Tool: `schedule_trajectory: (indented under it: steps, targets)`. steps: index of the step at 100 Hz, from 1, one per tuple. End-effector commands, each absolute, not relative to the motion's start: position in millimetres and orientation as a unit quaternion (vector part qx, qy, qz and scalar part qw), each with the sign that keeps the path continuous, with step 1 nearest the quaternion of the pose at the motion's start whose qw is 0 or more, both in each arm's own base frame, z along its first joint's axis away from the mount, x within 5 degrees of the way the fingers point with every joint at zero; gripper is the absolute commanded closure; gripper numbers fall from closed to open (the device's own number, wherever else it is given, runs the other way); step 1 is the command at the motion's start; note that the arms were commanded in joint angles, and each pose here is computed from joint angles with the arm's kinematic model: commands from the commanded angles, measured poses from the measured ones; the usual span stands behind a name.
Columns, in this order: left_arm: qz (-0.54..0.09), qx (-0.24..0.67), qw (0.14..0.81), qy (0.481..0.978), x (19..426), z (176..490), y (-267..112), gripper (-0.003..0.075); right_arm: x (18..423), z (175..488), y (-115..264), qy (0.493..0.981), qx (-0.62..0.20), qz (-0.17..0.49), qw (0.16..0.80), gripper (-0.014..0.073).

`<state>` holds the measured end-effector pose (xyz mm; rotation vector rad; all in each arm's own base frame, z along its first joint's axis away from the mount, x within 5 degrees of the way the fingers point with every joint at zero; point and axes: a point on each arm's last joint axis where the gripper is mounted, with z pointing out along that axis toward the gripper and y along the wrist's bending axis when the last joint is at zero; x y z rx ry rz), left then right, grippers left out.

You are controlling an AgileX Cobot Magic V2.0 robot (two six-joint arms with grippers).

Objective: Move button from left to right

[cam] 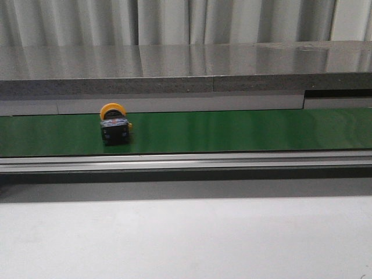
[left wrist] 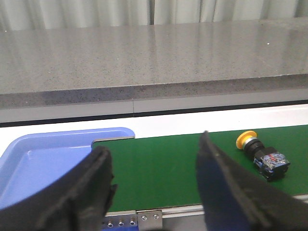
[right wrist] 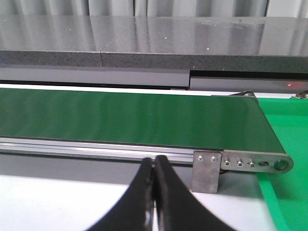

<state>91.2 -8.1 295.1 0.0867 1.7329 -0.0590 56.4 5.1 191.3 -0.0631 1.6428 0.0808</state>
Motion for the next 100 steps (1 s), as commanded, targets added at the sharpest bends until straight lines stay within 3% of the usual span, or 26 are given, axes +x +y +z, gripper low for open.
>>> schedule_trajectory:
  steps: [1, 15, 40, 74, 100]
  targets:
    - [-0.027, 0.026, 0.685, 0.727, 92, 311, -7, 0.0550, 54, 205, 5, 0.690, -0.030, 0.038, 0.722, 0.0662]
    - [-0.027, 0.026, 0.685, 0.727, 92, 311, -7, 0.0741, 54, 205, 5, 0.690, -0.030, 0.038, 0.722, 0.0662]
    - [-0.027, 0.027, 0.686, 0.727, 92, 311, -7, 0.0740, 54, 206, 5, 0.688, -0.030, 0.038, 0.724, 0.0662]
    - [-0.027, 0.027, 0.686, 0.727, 92, 311, -7, 0.0740, 52, 219, 5, 0.645, -0.002, 0.069, 0.761, 0.0662]
    - [-0.027, 0.027, 0.686, 0.727, 92, 311, -7, 0.0740, 53, 255, 6, 0.659, 0.008, 0.085, 0.747, 0.0662]
